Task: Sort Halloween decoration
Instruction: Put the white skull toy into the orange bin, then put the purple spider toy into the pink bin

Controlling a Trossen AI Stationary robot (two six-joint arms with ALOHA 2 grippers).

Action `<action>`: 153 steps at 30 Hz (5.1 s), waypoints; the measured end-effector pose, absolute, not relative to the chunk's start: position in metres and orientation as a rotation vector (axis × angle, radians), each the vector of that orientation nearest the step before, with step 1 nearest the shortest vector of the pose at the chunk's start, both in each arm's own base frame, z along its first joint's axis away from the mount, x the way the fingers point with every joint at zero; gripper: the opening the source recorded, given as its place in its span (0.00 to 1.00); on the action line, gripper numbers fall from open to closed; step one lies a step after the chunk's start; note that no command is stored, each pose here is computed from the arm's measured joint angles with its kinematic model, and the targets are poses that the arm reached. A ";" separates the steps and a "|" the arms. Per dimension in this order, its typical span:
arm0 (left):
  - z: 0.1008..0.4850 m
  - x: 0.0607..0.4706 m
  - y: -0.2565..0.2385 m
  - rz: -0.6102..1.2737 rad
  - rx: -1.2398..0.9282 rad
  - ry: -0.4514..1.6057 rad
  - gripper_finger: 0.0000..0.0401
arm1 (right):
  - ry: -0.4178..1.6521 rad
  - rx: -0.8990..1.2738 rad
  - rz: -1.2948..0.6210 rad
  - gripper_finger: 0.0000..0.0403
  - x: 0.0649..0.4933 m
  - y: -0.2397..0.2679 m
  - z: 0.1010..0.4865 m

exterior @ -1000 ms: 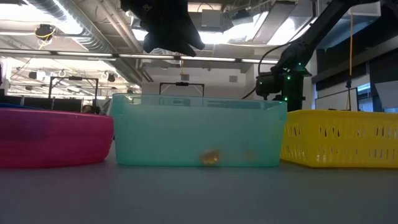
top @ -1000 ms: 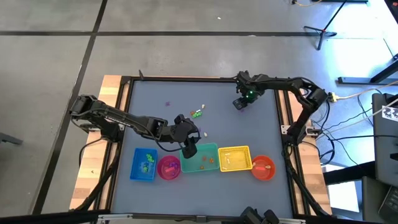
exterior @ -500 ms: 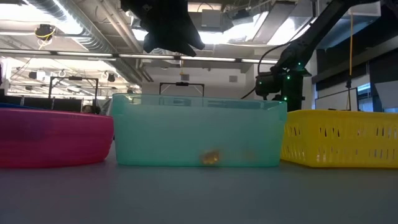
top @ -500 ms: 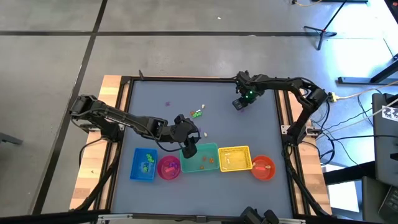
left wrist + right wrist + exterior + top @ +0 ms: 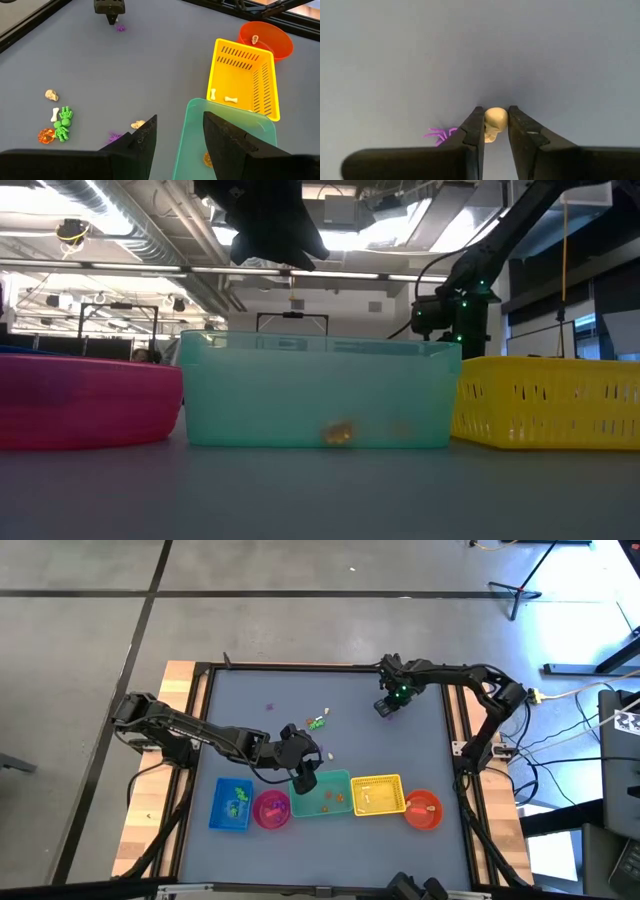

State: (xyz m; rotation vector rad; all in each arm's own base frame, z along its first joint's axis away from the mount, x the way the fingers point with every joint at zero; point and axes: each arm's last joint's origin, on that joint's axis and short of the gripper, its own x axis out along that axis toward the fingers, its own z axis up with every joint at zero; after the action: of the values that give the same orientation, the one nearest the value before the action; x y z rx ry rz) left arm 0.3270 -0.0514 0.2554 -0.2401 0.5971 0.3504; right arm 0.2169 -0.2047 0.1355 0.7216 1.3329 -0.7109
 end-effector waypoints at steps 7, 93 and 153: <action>0.255 0.327 -0.051 0.350 -0.240 0.597 0.36 | 1.285 0.708 -0.709 0.16 0.212 -0.199 0.156; 0.235 0.283 0.128 0.611 -0.354 0.928 0.36 | 1.471 -0.063 0.218 0.47 0.194 0.078 0.246; 0.162 0.228 0.209 0.357 -0.233 1.339 0.36 | 1.347 -0.125 0.260 0.47 0.204 0.081 0.248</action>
State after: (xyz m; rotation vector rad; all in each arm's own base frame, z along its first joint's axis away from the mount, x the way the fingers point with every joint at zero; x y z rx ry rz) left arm 0.2278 0.2087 0.1618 -0.2326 1.3395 0.3575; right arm 0.2037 0.0807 0.2479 -0.1251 1.3473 0.2600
